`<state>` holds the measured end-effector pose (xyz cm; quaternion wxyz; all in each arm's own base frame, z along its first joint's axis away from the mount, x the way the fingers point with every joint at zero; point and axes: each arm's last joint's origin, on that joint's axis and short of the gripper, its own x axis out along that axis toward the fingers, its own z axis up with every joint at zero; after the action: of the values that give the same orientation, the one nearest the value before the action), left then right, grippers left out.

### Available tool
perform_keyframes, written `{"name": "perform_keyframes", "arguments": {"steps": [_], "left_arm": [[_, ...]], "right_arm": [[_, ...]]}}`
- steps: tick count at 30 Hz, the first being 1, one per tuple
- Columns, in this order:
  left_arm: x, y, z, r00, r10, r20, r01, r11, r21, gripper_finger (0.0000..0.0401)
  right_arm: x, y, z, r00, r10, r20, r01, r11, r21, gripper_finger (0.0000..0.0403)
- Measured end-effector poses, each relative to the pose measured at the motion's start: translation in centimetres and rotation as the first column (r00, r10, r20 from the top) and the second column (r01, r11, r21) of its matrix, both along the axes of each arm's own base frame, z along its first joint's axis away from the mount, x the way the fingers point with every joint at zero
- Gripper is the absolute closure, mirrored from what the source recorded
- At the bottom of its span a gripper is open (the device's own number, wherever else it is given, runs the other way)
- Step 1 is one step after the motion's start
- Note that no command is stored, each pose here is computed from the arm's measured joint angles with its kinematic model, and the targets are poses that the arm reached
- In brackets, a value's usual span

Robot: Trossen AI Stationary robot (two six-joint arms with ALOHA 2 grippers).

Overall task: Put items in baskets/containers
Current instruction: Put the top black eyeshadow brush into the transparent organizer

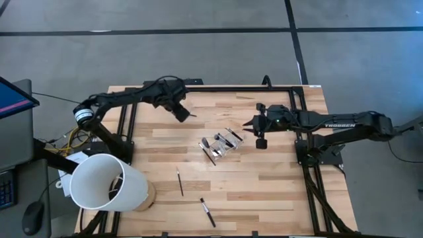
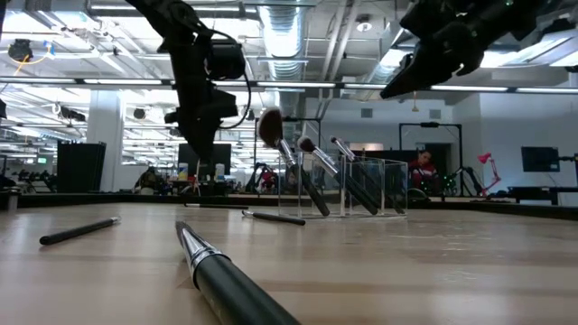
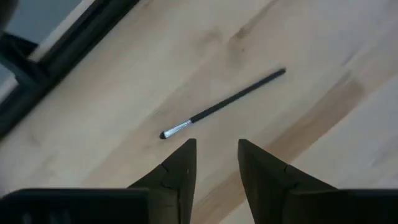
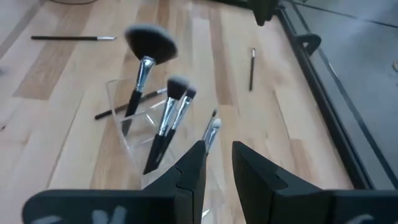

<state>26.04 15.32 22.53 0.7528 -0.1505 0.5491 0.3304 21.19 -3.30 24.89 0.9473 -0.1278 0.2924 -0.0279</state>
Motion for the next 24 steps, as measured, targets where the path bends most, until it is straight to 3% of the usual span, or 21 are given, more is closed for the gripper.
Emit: {"name": "perform_keyframes", "arguments": {"steps": [10,16,24], "left_arm": [[-0.7,-0.6,-1.7,0.972,-0.182,-0.146,0.188,0.982,0.026,0.0286],[-0.5,-0.4,-1.4,0.991,-0.1,-0.085,0.104,0.993,0.048,0.0285],[-1.2,0.7,-1.5,0.989,-0.15,-0.013,0.149,0.987,-0.064,0.0285]], "right_arm": [[0.6,0.5,0.0,0.999,0.042,0.021,-0.041,0.999,-0.028,0.0332],[0.9,0.3,0.4,0.996,0.073,0.061,-0.067,0.993,-0.097,0.0332],[1.2,-0.8,1.6,0.982,0.086,0.17,-0.047,0.974,-0.221,0.0332]]}}
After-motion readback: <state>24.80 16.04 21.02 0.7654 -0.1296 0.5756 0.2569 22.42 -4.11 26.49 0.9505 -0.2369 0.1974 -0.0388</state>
